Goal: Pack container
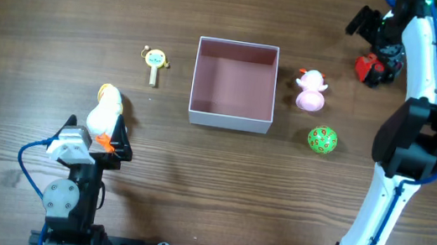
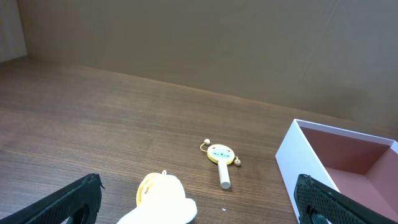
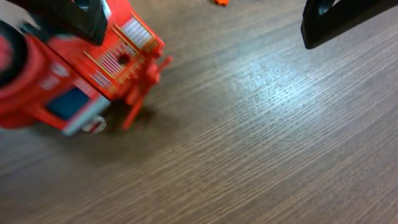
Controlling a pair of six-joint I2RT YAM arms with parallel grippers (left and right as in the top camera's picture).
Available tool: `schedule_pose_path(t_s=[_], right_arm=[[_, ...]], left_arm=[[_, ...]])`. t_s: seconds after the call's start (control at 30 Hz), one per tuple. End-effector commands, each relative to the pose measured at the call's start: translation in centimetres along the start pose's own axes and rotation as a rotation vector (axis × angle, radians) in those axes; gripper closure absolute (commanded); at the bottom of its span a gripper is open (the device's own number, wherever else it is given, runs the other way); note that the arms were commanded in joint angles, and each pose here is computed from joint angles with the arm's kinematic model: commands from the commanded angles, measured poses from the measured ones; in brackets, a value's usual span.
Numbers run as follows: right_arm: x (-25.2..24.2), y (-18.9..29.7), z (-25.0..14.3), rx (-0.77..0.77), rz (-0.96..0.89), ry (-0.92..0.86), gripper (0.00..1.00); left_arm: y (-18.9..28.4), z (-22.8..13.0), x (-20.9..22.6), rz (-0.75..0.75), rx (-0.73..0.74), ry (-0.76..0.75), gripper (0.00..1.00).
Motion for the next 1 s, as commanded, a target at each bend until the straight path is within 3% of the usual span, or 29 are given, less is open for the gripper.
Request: schedule_pose_path(t_s=[0.0, 0.5, 0.97], right_arm=[[0.1, -1.9, -0.5, 0.040, 0.030, -0.023, 0.01], [-1.4, -1.8, -1.4, 0.077, -0.076, -0.032, 0.00], [-3.6, 4.7, -1.2, 0.028, -0.303, -0.054, 0.00]], left_arm=[[0.0, -0.1, 0.0, 0.004, -0.004, -0.021, 0.00], [0.0, -0.1, 0.0, 0.004, -0.004, -0.021, 0.00], [0.0, -0.1, 0.0, 0.004, -0.004, -0.021, 0.00]])
Point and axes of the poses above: each gripper's point midway between its finger pads, its own y axis back along the fingers, its own x axis along the line the jaws close on, z = x × y, the point moved 6 cm from there along y, back along the fingers, and after that the axes turned 6 degrees about y, right-handed, at the moved point
